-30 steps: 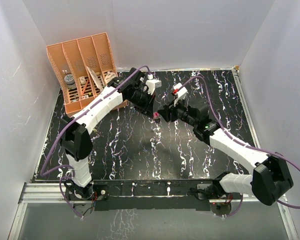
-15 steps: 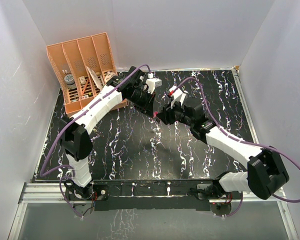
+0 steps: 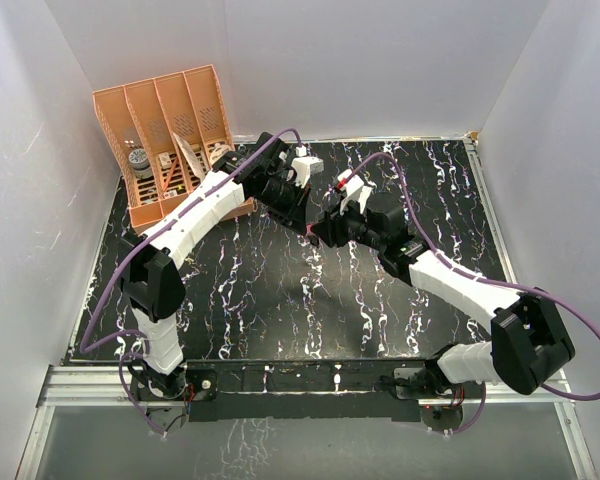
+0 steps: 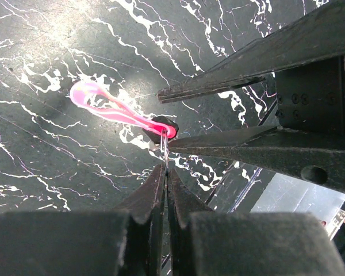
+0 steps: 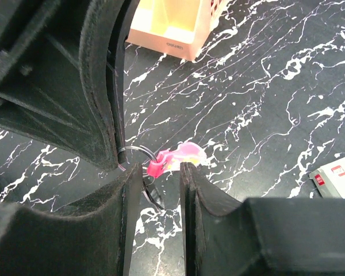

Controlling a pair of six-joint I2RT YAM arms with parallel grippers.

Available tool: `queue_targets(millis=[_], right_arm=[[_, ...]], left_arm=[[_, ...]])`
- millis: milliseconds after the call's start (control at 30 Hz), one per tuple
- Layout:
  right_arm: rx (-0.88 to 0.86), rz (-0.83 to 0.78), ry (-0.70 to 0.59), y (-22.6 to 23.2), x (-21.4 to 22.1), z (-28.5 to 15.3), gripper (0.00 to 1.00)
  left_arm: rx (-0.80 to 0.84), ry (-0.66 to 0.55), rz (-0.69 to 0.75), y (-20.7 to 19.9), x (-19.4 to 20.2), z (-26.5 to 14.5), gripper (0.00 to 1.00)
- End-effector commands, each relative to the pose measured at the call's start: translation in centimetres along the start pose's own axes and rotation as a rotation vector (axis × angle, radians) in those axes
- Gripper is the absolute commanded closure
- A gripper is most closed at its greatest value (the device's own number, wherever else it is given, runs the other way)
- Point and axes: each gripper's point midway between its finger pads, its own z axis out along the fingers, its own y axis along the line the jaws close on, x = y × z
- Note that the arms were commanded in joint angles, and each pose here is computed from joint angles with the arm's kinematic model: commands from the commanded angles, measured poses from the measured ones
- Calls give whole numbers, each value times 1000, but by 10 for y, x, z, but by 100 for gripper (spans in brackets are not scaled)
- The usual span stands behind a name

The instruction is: Put the keys on the keyring

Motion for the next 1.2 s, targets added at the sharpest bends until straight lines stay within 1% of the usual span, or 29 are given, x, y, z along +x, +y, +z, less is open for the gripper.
queue_targets(millis=[0,100,433,833,900,1000,1167], right_arm=[[2,-37,-163,3,-59,-6,70],[6,-38,-171,4,-62,-9,70],[-2,-23,-146,2,-52,0,70],[-6,-15,-137,0,-48,7,75],[-6,-13,-138,1,-48,7,80],[-3,-13,-143,0,-50,6,91],[28,-2,-159,-4,-53,3,99]], left_arm=[[29,-1,8,-12,4,-11,100],[34,3,8,-12,5,-10,100],[46,-33,27,-19,-5,-17,100],[67,-46,37,-24,-8,-20,100],[68,-44,36,-24,-8,-20,100],[66,-42,35,-24,-6,-20,100],[34,-48,27,-18,-7,-18,100]])
